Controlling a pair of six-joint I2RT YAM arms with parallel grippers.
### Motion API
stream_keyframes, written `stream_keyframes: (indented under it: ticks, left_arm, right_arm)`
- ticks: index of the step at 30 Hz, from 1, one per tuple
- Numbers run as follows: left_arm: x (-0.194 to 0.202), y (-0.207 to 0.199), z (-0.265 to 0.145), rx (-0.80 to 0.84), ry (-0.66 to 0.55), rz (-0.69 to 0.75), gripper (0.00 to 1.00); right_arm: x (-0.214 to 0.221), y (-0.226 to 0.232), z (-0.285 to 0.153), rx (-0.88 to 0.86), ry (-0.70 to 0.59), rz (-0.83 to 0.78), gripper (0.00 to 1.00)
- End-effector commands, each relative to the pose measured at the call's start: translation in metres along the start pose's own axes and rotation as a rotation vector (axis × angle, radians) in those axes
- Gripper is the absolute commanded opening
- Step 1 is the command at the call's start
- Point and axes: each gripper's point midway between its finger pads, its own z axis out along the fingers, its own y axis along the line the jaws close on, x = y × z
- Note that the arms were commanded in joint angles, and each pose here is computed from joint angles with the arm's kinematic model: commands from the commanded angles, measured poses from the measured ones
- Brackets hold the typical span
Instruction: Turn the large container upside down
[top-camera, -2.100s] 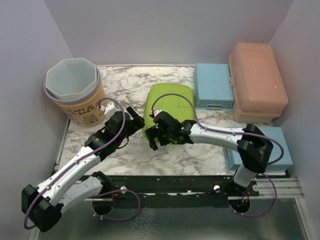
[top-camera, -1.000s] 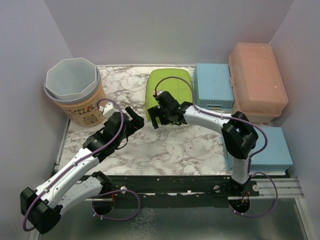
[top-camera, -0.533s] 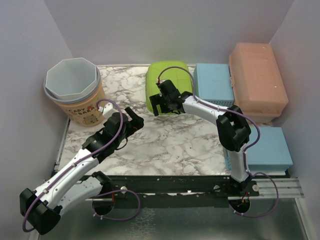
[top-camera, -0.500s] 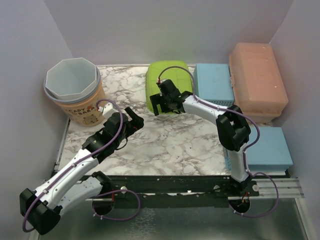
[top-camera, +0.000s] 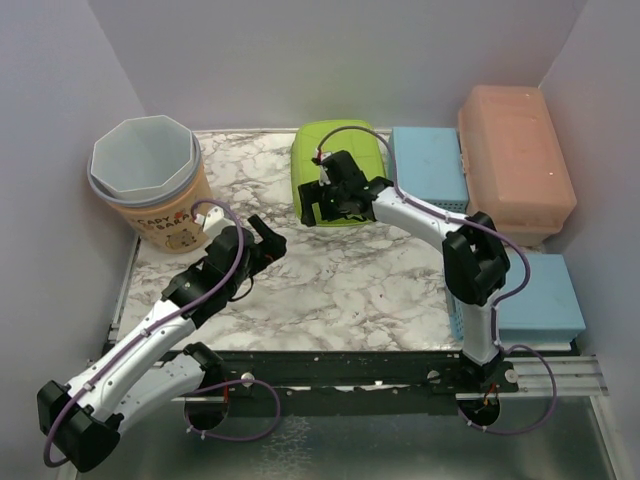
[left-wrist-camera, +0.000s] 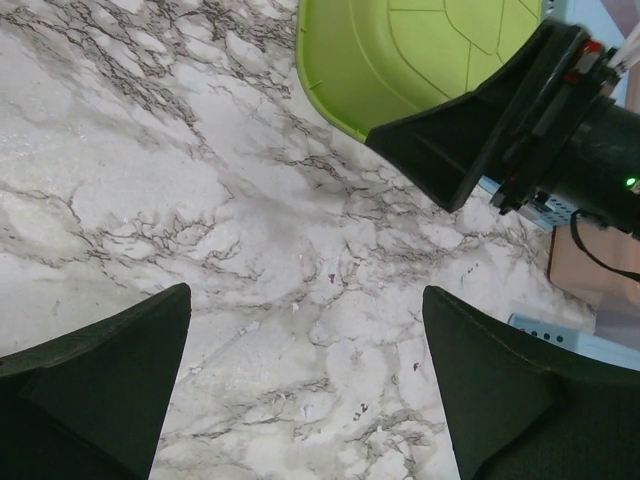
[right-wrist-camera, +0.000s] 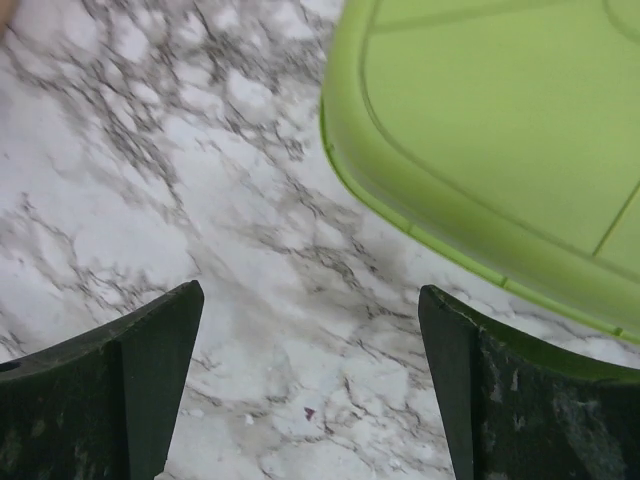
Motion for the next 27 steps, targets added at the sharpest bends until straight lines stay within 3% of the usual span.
stream_keyframes:
  ticks: [1,7,14,20,27]
  left_arm:
    - [-0.011,0.003,-0.008,-0.011,-0.036,0.006,0.99]
    - [-0.025,0.007,-0.020,-0.023,-0.085,-0.009,0.99]
    - [-0.044,0.009,-0.042,-0.030,-0.137,0.000,0.99]
    - [-0.046,0.016,-0.048,-0.037,-0.151,-0.015,0.99]
    - [-0.041,0.017,-0.042,-0.053,-0.132,-0.001,0.99]
  right_arm:
    - [-0.060,0.023,-0.016,-0.060,-0.142,0.016,0.92]
    - [-0.110,0.023,0.035,0.002,-0.191,0.107,0.82]
    - [-0.156,0.029,0.072,-0.036,-0.349,0.087,0.83]
    - [-0.173,0.039,0.098,-0.078,-0.437,0.047,0.84]
    - [-0.173,0.029,0.126,0.052,-0.544,0.092,0.85]
